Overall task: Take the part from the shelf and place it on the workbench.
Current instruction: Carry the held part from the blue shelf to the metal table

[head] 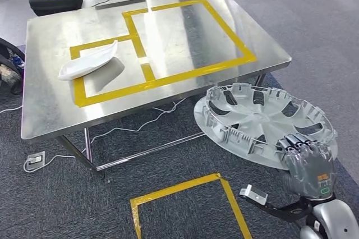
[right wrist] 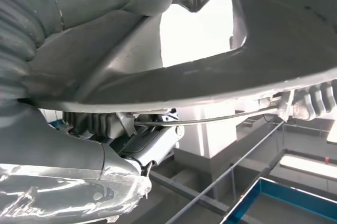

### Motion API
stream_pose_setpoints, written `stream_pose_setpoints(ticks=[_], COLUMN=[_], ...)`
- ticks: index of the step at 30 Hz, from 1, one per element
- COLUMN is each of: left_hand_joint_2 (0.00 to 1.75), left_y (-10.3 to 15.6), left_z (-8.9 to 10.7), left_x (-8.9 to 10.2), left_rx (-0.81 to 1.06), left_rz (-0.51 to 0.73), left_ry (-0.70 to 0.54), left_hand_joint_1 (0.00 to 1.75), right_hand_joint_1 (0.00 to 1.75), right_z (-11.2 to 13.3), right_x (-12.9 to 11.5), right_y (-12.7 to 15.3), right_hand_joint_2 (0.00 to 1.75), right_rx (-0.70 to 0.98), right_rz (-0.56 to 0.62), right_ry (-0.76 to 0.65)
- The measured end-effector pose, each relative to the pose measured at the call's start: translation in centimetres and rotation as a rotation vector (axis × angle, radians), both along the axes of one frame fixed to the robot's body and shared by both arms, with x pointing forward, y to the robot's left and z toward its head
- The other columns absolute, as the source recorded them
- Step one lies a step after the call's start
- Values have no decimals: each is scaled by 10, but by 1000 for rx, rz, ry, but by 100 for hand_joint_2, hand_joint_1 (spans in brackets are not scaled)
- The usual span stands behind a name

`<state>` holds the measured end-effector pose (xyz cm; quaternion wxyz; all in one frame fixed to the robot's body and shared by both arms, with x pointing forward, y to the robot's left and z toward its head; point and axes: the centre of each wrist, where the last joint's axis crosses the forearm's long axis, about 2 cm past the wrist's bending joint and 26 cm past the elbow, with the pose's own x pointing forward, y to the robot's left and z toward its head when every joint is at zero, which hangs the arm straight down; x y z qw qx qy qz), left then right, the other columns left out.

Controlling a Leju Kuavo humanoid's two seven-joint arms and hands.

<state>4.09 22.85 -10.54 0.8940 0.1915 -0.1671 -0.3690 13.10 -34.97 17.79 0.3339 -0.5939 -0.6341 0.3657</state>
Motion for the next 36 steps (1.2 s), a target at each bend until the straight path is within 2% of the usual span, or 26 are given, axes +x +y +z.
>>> stream_pose_setpoints(ticks=[36], left_hand_joint_2=[175], left_y=[0], left_z=[0], left_x=[2], left_rx=[-1], left_rz=[1], left_ry=[2], left_hand_joint_1=[0], right_hand_joint_1=[175], right_z=[0], right_x=[-1], right_y=[-6], right_hand_joint_2=[175], right_rx=[-59], right_rz=[-28], right_ry=[22])
